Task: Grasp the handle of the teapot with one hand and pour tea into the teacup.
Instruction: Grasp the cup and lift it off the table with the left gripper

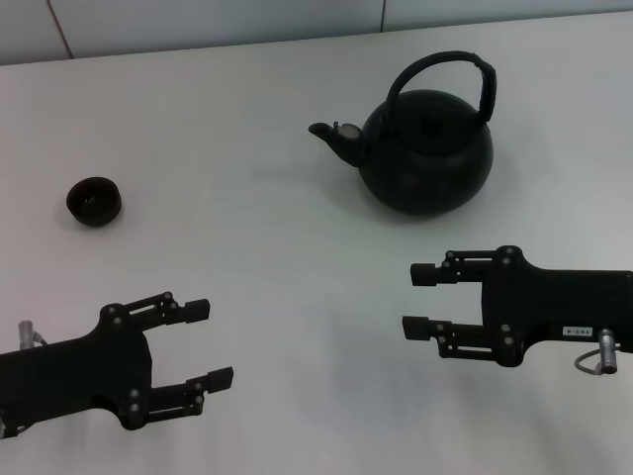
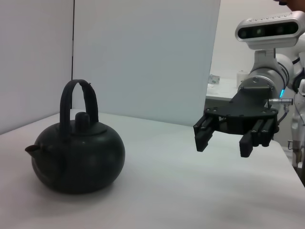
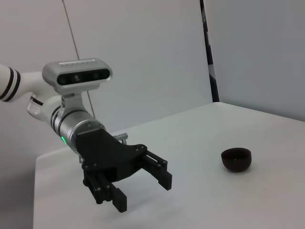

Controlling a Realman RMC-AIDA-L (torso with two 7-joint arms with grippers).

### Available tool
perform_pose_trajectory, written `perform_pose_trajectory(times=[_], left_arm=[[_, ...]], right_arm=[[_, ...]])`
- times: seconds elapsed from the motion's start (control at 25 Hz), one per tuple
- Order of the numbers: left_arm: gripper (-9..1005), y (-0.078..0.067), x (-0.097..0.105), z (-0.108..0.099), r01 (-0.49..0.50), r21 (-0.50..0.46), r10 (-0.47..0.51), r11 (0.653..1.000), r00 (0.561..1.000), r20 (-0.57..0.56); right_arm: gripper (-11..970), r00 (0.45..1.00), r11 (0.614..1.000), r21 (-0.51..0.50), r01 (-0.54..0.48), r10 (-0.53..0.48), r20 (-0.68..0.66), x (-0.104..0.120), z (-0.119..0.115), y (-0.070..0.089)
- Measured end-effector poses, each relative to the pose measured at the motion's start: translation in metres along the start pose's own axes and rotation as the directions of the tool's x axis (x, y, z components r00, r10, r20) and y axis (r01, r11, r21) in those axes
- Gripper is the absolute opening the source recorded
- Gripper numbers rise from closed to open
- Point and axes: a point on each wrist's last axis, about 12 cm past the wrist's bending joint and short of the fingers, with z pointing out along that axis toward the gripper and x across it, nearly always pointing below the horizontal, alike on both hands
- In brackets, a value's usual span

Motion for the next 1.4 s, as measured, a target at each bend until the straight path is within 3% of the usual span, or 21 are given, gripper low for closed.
perform_pose_trajectory(times=[0.6, 0.92, 1.2, 1.28, 1.32, 1.4], left_arm=[[756, 0.001, 0.001, -0.001, 0.0, -0.013, 0.0, 1.0, 1.0, -0.011], [749, 0.018, 0.006, -0.001, 0.006, -0.144, -0.016, 0.99, 0.998, -0.063], [743, 0.041, 0.008, -0.002, 0.046, -0.355, -0.055, 0.934, 0.998, -0.014], [742, 0.052, 0.01, -0.006, 0.067, -0.459, -0.077, 0.886, 0.997, -0.003], [741, 0.052, 0.01, -0.006, 0.067, -0.459, -0.077, 0.886, 0.997, -0.003], [739, 0.057, 0.013, -0.007, 0.094, -0.521, -0.099, 0.848, 0.995, 0.018]], right_arm=[[599, 1.0, 1.0, -0.014, 0.006, -0.006, 0.002, -0.002, 0.004, 0.0], [599, 1.0, 1.0, -0.02, 0.002, -0.002, 0.008, -0.002, 0.007, 0.0], [599, 1.0, 1.0, -0.03, 0.001, 0.0, 0.022, -0.003, 0.01, 0.002], [599, 1.0, 1.0, -0.03, 0.001, 0.0, 0.025, -0.004, 0.01, 0.002], [599, 1.0, 1.0, -0.03, 0.001, 0.0, 0.025, -0.004, 0.01, 0.002], [599, 1.0, 1.0, -0.031, 0.001, 0.0, 0.027, -0.004, 0.01, 0.002]])
